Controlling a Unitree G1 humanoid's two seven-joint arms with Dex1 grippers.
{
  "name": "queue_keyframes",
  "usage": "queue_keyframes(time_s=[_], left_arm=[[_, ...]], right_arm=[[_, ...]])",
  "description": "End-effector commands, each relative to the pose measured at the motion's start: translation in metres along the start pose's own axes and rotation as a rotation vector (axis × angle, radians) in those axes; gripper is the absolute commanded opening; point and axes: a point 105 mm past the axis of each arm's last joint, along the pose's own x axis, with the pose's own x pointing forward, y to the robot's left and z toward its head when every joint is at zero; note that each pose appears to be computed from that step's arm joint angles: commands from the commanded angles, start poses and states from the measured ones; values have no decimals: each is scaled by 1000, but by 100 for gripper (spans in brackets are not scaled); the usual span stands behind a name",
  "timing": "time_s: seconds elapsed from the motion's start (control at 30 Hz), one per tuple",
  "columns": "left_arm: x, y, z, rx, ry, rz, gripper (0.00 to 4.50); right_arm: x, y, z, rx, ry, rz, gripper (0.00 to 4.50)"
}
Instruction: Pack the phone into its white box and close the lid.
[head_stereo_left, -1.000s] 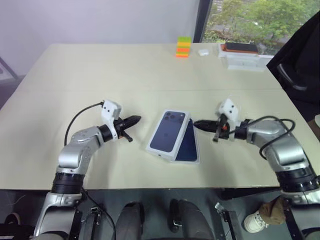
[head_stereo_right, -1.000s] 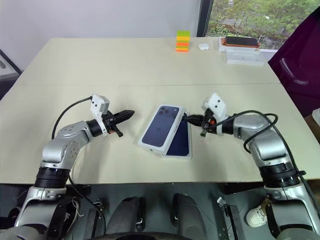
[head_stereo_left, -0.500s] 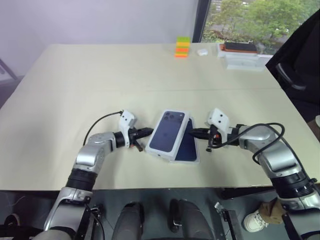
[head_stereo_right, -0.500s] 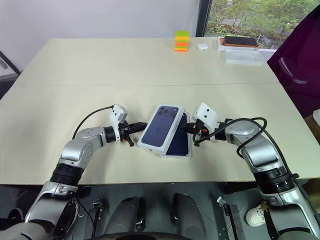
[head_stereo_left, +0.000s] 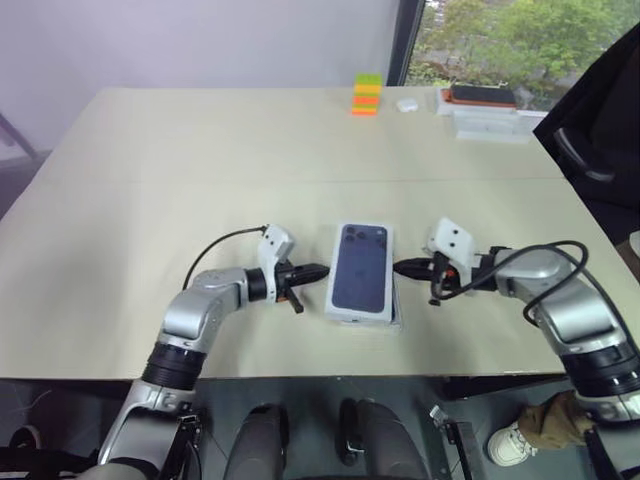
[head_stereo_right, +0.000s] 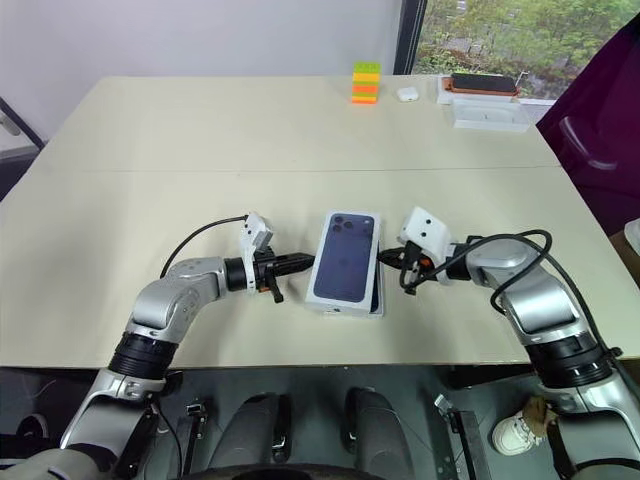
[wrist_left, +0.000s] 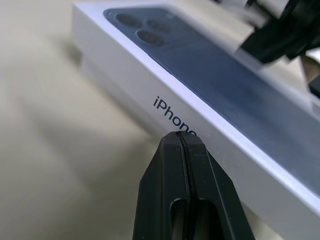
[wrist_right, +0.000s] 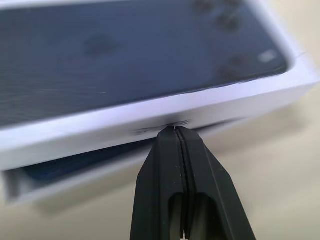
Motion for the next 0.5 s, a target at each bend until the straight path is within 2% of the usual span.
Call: queue_keyframes(time_s=[0.03, 0.27, 0.5], left_arm=[[5, -15, 6, 19, -20, -56, 0], [4, -18, -5, 1, 12, -62, 0], [-2, -15, -4, 10, 7, -39, 0]], right_arm=[[-8, 0, 10, -65, -22, -1, 1], [-9, -8, 5, -60, -14, -35, 1], [-5, -10, 0, -82, 4, -33, 1]])
